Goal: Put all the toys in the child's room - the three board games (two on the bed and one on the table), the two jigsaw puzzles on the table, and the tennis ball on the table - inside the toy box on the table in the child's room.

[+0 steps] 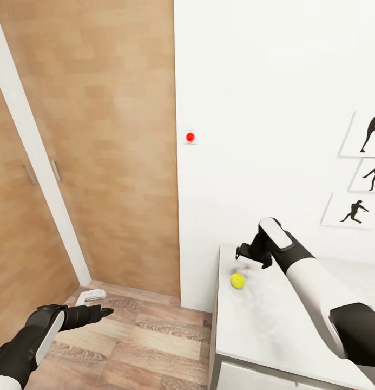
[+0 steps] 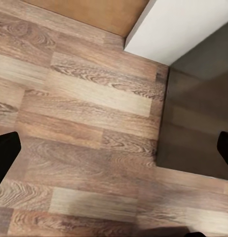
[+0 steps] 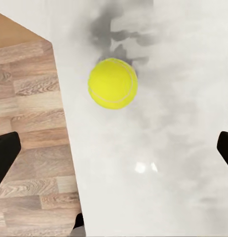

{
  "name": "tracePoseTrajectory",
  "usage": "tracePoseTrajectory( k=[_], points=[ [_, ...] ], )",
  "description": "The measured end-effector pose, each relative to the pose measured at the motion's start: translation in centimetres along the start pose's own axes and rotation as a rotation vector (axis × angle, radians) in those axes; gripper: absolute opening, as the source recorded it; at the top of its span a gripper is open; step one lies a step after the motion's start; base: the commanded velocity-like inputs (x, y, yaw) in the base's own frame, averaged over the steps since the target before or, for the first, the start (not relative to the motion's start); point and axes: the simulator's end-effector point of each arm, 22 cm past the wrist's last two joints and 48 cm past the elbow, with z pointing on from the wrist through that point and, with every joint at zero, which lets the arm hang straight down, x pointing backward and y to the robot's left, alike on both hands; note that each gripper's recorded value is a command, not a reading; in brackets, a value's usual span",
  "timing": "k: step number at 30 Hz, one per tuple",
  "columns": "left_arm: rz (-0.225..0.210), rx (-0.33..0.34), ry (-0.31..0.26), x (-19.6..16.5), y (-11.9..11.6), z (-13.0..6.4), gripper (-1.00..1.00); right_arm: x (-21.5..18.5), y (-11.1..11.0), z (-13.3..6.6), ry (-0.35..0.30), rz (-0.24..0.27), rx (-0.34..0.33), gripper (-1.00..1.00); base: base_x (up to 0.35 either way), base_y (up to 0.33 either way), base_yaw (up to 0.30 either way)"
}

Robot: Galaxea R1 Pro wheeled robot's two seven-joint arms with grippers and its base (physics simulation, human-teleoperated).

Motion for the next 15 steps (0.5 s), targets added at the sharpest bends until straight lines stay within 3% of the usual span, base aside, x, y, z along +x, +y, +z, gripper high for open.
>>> tracePoseTrajectory(
  k=[4, 12, 15],
  points=[
    [0.001, 0.000, 0.001, 0.0, 0.0, 0.0, 1.00, -0.6, -0.2, 0.8, -0.032, 0.029, -0.012, 1.00, 0.017, 0.030, 0.000],
    [0.002, 0.001, 0.002, 0.1, -0.1, 0.1, 1.00, -2.6, -0.3, 1.2, -0.130, -0.007, -0.015, 1.00, 0.051, 0.114, 0.000],
    [0.003, 0.001, 0.003, 0.1, -0.1, 0.1, 1.00, -2.7, -1.0, 2.5, -0.153, -0.004, -0.002, 1.00, 0.012, 0.020, 0.000]
  ],
)
